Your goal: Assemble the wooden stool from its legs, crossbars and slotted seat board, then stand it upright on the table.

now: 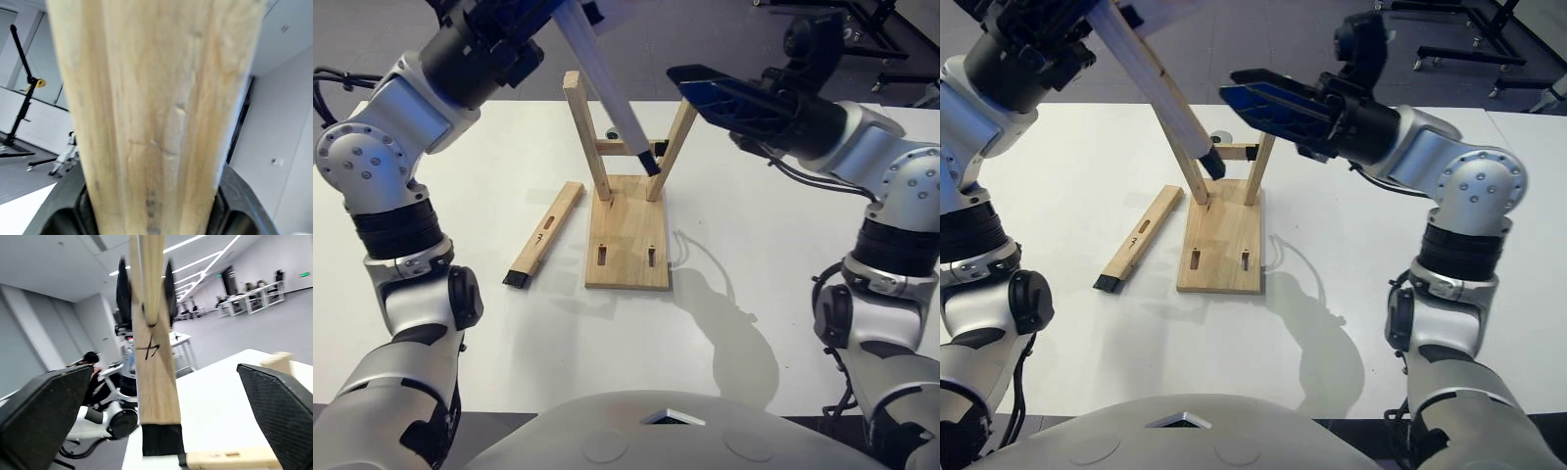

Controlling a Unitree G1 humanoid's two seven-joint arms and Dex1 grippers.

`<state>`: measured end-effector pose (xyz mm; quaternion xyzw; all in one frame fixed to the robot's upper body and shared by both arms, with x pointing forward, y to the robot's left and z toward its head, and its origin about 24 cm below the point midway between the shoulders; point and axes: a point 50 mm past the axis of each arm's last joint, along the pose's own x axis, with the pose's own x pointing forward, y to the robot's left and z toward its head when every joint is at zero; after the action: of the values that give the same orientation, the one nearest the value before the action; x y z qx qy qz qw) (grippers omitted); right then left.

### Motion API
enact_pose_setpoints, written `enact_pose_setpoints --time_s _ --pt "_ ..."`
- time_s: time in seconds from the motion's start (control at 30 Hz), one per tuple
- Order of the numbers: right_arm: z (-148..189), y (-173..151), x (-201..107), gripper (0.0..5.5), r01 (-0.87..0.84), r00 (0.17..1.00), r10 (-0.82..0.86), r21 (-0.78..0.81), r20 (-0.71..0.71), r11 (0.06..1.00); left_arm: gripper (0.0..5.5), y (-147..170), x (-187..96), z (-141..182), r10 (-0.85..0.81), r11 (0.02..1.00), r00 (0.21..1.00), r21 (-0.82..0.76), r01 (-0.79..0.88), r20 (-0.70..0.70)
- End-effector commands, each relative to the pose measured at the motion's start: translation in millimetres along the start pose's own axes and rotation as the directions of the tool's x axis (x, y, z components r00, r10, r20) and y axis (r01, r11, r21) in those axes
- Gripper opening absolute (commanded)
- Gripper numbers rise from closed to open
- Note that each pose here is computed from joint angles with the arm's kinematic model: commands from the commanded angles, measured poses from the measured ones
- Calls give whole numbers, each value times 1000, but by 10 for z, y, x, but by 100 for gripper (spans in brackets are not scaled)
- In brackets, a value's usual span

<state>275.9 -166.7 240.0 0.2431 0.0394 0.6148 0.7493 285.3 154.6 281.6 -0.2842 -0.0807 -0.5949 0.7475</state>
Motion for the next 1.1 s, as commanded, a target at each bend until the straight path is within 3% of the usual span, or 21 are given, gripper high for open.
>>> enact_pose_setpoints --time_s 0.03,0.13,0.27,0.57,0.73,0.87,1.1 --pt "79 -10 -303 538 89 996 -88 -24 21 996 210 -100 -135 142 49 991 997 129 -41 -64" --pt "115 -14 -482 538 150 988 -148 -41 53 988 210 -120 -201 193 188 950 973 276 -146 -133" --pt "56 -76 -611 538 239 970 -237 -48 52 970 210 -93 -266 239 287 915 951 326 -236 -118" --pt "-20 -150 -681 538 294 952 -292 -12 97 956 210 -103 -266 243 357 823 930 501 -269 -87" --pt "-40 -193 -663 538 319 939 -317 1 134 948 210 -166 -286 207 232 807 971 569 -158 -59" --pt "-100 -205 -651 538 360 927 -357 -6 116 933 210 -144 -412 70 157 840 984 535 -89 -83" --pt "-153 -197 -627 538 318 940 -317 13 129 948 210 -29 -694 -126 -43 956 993 284 73 -110"
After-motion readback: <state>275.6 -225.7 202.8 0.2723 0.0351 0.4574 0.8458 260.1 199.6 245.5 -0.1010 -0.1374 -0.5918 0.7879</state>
